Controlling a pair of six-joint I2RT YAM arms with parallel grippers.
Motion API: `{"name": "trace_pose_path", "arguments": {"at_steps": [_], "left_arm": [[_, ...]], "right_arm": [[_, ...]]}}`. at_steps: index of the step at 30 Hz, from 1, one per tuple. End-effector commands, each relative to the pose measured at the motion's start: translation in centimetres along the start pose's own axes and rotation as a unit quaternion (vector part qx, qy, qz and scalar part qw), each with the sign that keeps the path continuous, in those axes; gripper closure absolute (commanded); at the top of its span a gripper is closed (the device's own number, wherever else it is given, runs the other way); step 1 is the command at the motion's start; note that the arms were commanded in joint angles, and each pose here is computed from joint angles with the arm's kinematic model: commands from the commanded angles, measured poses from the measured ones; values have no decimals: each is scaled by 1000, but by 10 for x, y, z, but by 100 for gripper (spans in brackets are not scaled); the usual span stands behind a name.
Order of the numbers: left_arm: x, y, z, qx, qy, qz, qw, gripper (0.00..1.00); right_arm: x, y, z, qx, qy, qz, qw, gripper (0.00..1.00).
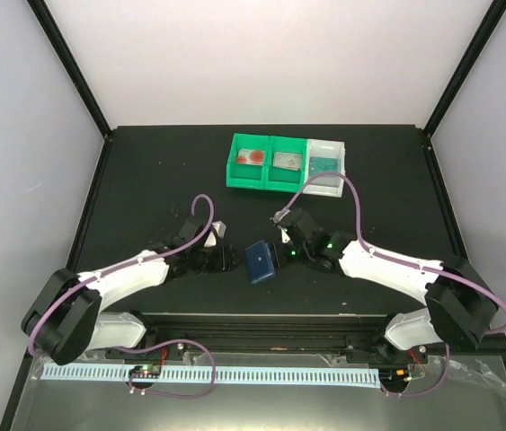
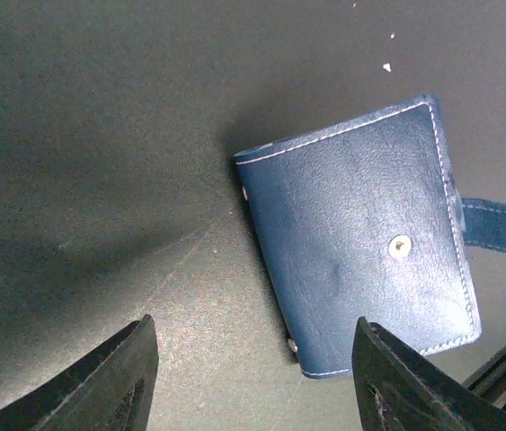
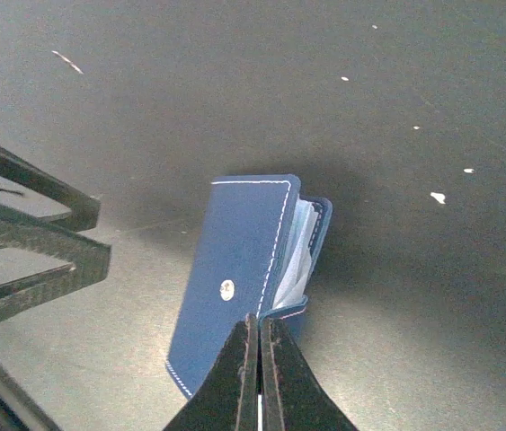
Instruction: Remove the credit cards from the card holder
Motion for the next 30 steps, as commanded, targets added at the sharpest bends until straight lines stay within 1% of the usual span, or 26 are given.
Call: {"name": "trace_pose_path", "arguments": {"at_steps": [1,5,9,12,14,17,22,27,30], "left_arm": [[17,-18,18,-11,-36,-34,999,36],[14,-29,26,-43,-33,-41,998,27],[12,-31,33,-58,-33,-37,997,25],[11,-30,34,-66,-35,-36,997,23],[8,-30,33,-76,-27,-43,996,23],[7,-21,28,-57,-24,-38,997,23],[7,-5,26,-19,-34,-30,999,24],[9,5,29,10,-44,-31,998,27],[8,9,26,20,-43,-27,999,30]], "right_arm": [[27,21,17,57,-46,-25,997,99],[32,39,19,118,-56,-50,990,99],[44,58,25,184,-83,-59,978,99],[47,62,23,195,-83,-63,975,99],[45,61,20,190,-78,-62,977,99],[39,49,16,152,-71,-60,984,99],[25,16,16,53,-57,-46,996,99],[4,-24,13,-34,-37,-35,998,99],[-9,-47,12,-61,-27,-45,997,99]]}}
Point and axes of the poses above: each gripper's point midway between its finger pads, its own z axis back along the fingers, its own y axis along the line the jaws close on, x = y × z, the point moved 2 cm from there along z, back along the fingers, and after that the axes turned 9 degrees about z, right-handed, at the moved point
